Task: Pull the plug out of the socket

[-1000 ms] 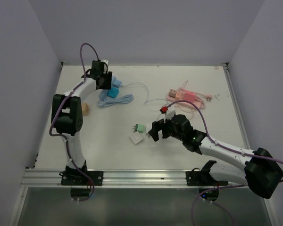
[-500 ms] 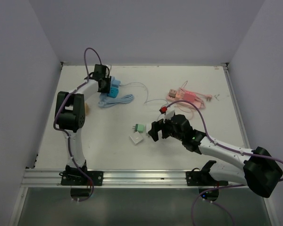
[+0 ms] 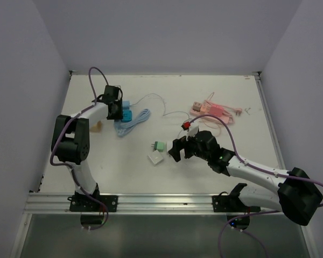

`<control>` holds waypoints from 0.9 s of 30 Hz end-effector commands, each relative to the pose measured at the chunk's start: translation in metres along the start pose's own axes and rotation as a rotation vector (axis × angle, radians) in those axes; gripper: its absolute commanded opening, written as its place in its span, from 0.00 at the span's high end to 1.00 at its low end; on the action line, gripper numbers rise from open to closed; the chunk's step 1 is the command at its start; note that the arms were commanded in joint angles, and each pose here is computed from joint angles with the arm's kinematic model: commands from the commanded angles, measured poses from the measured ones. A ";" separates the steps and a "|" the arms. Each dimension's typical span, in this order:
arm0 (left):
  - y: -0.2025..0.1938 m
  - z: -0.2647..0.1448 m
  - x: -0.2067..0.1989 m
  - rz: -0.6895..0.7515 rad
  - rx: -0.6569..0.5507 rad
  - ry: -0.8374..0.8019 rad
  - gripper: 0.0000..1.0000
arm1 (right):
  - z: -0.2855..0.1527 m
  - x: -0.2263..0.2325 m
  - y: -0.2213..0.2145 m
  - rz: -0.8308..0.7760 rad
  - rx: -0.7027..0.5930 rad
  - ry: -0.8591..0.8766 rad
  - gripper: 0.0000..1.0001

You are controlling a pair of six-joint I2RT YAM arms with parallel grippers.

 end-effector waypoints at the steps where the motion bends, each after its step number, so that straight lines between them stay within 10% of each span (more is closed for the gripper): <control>1: -0.031 -0.019 -0.001 -0.042 0.070 0.031 0.61 | 0.002 0.002 0.013 -0.010 -0.050 0.017 0.01; 9: -0.043 -0.042 -0.003 -0.032 0.089 0.006 0.41 | 0.004 0.003 0.010 -0.006 -0.038 0.020 0.01; 27: -0.056 -0.045 -0.010 -0.090 0.125 0.024 0.38 | 0.007 0.002 0.006 -0.004 -0.023 0.016 0.01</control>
Point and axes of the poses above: each gripper's point midway between its finger pads, its own z axis out along the fingers, its own x axis along the line the jaws close on, y = z × x, the point moved 1 cm from there along -z, back along the fingers, and after that the axes turned 1 degree about -z, right-handed, at the moved point
